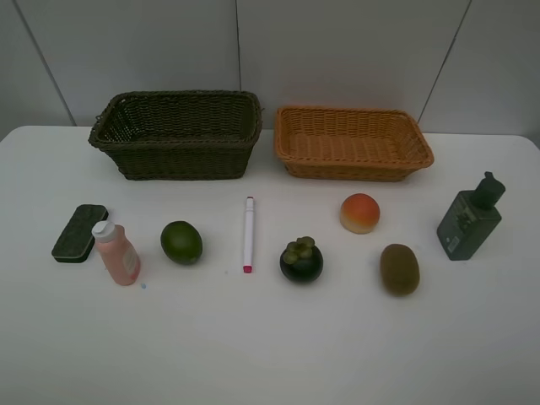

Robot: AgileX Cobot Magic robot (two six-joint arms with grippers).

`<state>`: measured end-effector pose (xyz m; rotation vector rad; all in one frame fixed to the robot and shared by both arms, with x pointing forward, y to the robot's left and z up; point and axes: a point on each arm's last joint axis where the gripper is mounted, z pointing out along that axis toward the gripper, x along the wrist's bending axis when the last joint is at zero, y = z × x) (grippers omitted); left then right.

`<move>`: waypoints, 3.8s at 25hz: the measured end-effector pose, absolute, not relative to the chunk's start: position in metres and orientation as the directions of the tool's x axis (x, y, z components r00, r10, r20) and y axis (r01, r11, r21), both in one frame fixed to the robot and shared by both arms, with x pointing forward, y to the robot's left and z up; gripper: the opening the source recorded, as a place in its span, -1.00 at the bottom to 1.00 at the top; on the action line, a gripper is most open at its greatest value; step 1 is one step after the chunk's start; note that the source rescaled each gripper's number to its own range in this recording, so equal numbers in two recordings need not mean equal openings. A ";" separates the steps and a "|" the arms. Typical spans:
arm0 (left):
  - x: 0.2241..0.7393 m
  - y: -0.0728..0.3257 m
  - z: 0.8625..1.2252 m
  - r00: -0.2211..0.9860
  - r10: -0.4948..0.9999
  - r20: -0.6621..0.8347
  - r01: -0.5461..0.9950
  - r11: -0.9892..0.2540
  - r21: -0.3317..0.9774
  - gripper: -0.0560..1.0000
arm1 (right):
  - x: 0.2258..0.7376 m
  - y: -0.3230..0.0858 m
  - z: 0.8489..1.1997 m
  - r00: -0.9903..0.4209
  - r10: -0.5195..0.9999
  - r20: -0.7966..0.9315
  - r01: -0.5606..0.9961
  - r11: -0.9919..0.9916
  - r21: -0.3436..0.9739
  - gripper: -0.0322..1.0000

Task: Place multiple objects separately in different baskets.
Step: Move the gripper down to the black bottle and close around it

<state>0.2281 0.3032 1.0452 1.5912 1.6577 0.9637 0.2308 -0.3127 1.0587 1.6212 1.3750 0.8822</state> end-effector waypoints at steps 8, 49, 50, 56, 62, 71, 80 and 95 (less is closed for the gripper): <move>0.228 0.303 1.045 -0.064 0.997 0.041 0.529 -0.001 0.849 1.00 | 0.231 -0.313 1.059 0.160 0.987 0.005 0.416 -0.072 0.906 0.99; 0.228 0.303 1.045 -0.064 0.997 0.041 0.529 -0.001 0.849 1.00 | 0.231 -0.313 1.059 0.160 0.987 0.005 0.416 -0.072 0.906 0.99; 0.228 0.303 1.045 -0.064 0.997 0.041 0.529 -0.001 0.849 1.00 | 0.231 -0.313 1.059 0.160 0.987 0.005 0.416 -0.072 0.906 0.99; 0.228 0.303 1.045 -0.064 0.997 0.041 0.529 -0.001 0.849 1.00 | 0.231 -0.313 1.059 0.160 0.987 0.005 0.416 -0.072 0.906 0.99; 0.228 0.303 1.045 -0.064 0.997 0.041 0.529 -0.001 0.849 1.00 | 0.231 -0.313 1.059 0.160 0.987 0.005 0.416 -0.072 0.906 0.99; 0.228 0.303 1.045 -0.064 0.997 0.041 0.529 -0.001 0.849 1.00 | 0.231 -0.313 1.059 0.160 0.987 0.005 0.416 -0.072 0.906 0.99; 0.228 0.303 1.045 -0.064 0.997 0.041 0.529 -0.001 0.849 1.00 | 0.253 -0.312 1.060 0.157 0.987 -0.017 0.523 -0.069 0.849 0.99; 0.228 0.303 1.045 -0.064 0.997 0.041 0.529 -0.001 0.849 1.00 | 0.318 -0.311 1.073 0.142 0.988 -0.063 0.727 -0.061 0.684 0.99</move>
